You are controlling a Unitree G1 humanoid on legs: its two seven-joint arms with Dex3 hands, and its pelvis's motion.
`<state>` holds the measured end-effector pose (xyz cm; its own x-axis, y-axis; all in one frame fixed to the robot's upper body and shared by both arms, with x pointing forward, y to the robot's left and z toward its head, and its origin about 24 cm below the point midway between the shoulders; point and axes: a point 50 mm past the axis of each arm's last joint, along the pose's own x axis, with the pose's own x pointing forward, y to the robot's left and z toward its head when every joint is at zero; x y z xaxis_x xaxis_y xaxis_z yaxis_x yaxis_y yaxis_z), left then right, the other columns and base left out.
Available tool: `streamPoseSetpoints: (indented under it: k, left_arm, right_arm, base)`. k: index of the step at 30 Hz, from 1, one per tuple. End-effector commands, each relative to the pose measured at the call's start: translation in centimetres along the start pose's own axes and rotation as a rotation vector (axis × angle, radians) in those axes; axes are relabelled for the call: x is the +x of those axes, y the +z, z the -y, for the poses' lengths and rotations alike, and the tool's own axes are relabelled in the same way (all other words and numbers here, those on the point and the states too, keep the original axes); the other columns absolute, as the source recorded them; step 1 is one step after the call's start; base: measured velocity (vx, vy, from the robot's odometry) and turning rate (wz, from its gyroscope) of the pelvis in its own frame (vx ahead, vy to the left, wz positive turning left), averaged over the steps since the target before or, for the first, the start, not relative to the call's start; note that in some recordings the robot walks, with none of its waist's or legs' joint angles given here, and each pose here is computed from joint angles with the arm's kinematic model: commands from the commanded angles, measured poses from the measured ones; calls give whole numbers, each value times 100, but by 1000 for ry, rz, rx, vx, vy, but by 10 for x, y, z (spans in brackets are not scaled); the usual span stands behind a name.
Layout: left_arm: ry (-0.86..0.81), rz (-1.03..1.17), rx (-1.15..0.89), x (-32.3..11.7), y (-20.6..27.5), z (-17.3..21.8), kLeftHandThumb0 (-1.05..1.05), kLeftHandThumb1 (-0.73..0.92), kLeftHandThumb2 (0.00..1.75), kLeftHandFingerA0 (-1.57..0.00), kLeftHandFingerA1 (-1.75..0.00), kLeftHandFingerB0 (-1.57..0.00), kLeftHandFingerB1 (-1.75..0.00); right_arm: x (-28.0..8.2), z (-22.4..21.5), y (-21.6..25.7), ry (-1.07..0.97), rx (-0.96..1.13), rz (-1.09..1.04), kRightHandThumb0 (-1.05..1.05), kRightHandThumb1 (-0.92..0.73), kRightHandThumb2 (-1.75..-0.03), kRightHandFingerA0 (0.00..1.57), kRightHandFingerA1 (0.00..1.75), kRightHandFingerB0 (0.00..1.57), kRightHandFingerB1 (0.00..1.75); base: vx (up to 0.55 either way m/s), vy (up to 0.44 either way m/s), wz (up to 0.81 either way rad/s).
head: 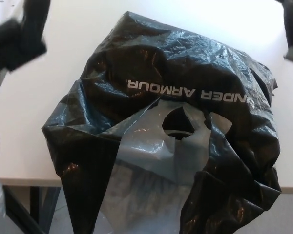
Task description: A plastic bag is kept infront of the robot in the middle of the desk and the robot uses both its hands to grab it from the top and lifts it up and then releases it.
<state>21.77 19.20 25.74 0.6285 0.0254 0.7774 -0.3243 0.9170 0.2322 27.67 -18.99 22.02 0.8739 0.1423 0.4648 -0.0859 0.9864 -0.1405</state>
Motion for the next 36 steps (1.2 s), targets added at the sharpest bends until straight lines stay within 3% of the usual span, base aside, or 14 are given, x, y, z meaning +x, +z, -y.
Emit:
streamPoseSetpoints:
  k: [1,3,6,7,9,10,12,14,15,18,20,25,26,36]
  left_arm:
    - [-153,-279,-71,-126,6,-46,-69,66,103,0,-32,-5,-37]
    - [-133,-332,-86,-148,7,-54,-64,88,66,-6,-28,-12,-27]
    - [-106,-451,-83,-196,7,-71,-64,89,69,-13,-25,-13,-24]
    - [-106,-543,-100,-218,8,-77,-62,69,101,-3,-37,-5,-38]
    - [-106,-617,-111,-236,9,-81,-64,90,70,-13,-26,-12,-23]
    - [-83,-672,-101,-251,10,-84,-32,62,114,0,-50,0,-48]
    - [-29,-773,-84,-280,14,-87,-30,65,116,-1,-50,0,-47]
    - [25,-866,-76,-301,18,-91,-57,87,67,-17,-30,-18,-27]
    - [37,-930,-75,-315,21,-94,-33,60,113,0,-50,0,-48]
    - [63,-1004,-92,-335,33,-102,-31,64,115,-1,-50,0,-47]
    - [88,-1010,-72,-338,37,-108,-60,89,67,-18,-32,-18,-27]
    - [113,-1004,-62,-337,27,-111,-61,87,66,-22,-33,-20,-27]
    - [115,-1001,-53,-336,23,-110,-61,87,66,-24,-34,-20,-27]
    - [69,-980,-54,-329,10,-109,-62,72,95,-24,-45,-16,-41]
  right_arm:
    - [-126,-1,-5,139,-331,58,-89,-79,-109,0,12,0,6]
    - [-147,-3,-12,133,-335,9,-89,-80,-110,0,16,0,6]
    - [-184,-4,-30,134,-337,-75,-86,-79,-109,0,11,0,9]
    - [-198,-6,-38,145,-319,-132,-87,-79,-107,0,9,0,8]
    - [-209,-8,-44,159,-311,-166,-76,-72,-95,0,7,0,0]
    - [-216,-10,-50,176,-328,-179,-86,-78,-104,0,12,0,4]
    - [-229,-11,-59,213,-364,-202,-80,-73,-102,0,19,0,16]
    - [-241,-14,-67,233,-363,-227,-76,-70,-102,0,23,0,23]
    - [-253,-16,-71,250,-366,-276,-65,-86,-71,3,16,4,18]
    - [-284,-14,-73,302,-431,-397,-78,-70,-102,0,25,0,19]
    - [-296,-15,-79,318,-484,-467,-81,-72,-105,0,29,0,21]
    - [-278,-16,-97,306,-463,-484,-66,-85,-80,0,17,0,11]
    - [-272,-16,-103,297,-461,-496,-79,-78,-112,0,23,0,20]
    - [-260,-13,-108,303,-412,-538,-80,-79,-108,0,21,0,16]
  base:
    - [0,0,0]
    - [0,0,0]
    - [0,0,0]
    - [0,0,0]
    - [0,0,0]
    - [0,0,0]
    - [0,0,0]
    - [0,0,0]
    - [0,0,0]
    - [0,0,0]
    - [0,0,0]
    - [0,0,0]
    - [0,0,0]
    - [0,0,0]
